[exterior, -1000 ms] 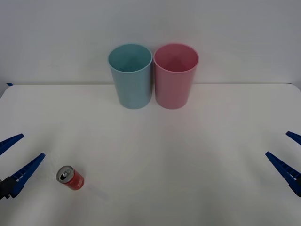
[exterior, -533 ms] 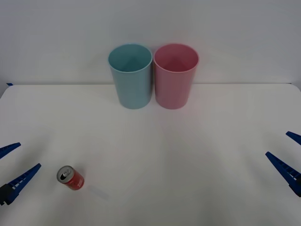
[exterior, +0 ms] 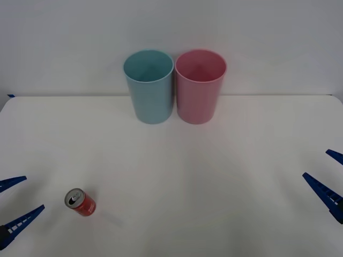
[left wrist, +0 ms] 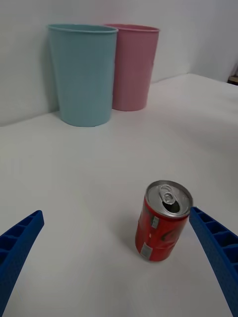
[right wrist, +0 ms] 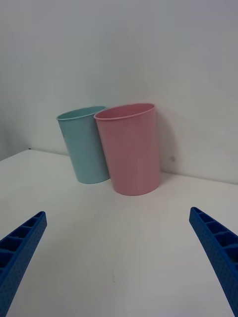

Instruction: Grasp the object on the table and drop it into the matching bin: aluminum can to the light blue bin, PET bottle to the pink bin.

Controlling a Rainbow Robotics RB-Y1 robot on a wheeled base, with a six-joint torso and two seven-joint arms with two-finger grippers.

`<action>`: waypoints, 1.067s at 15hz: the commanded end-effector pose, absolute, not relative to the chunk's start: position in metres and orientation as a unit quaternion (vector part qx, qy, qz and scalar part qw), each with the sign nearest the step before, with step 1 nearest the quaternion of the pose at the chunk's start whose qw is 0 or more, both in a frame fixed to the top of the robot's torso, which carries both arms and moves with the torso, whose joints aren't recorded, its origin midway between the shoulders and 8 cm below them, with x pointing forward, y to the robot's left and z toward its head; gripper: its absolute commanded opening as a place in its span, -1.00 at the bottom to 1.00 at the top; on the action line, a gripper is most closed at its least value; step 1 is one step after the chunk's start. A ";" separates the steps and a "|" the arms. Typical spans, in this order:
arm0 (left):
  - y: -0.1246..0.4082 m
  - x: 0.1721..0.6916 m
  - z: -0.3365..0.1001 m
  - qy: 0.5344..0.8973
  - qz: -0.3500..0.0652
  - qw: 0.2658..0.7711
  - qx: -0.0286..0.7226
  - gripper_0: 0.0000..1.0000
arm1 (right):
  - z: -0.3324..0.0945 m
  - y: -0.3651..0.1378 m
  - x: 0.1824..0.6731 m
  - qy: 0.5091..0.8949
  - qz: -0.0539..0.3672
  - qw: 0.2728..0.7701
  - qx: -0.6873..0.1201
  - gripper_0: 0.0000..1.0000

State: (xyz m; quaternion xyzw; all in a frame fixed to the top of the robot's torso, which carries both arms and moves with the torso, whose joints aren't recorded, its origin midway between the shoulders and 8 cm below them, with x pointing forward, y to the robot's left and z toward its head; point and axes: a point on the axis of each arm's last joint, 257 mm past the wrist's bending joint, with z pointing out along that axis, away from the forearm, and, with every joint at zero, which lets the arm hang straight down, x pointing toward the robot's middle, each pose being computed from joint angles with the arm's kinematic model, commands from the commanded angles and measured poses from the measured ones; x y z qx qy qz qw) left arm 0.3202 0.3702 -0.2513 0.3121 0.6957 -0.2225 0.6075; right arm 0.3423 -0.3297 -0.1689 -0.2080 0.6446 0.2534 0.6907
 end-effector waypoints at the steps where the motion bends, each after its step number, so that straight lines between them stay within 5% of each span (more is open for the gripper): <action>1: 0.362 0.311 -0.264 0.691 -0.223 0.601 0.333 1.00 | -0.169 -0.330 0.342 0.645 0.253 0.691 -0.208 1.00; 16: 0.312 0.301 -0.315 0.684 -0.238 0.604 0.332 1.00 | -0.169 -0.330 0.342 0.645 0.253 0.691 -0.208 1.00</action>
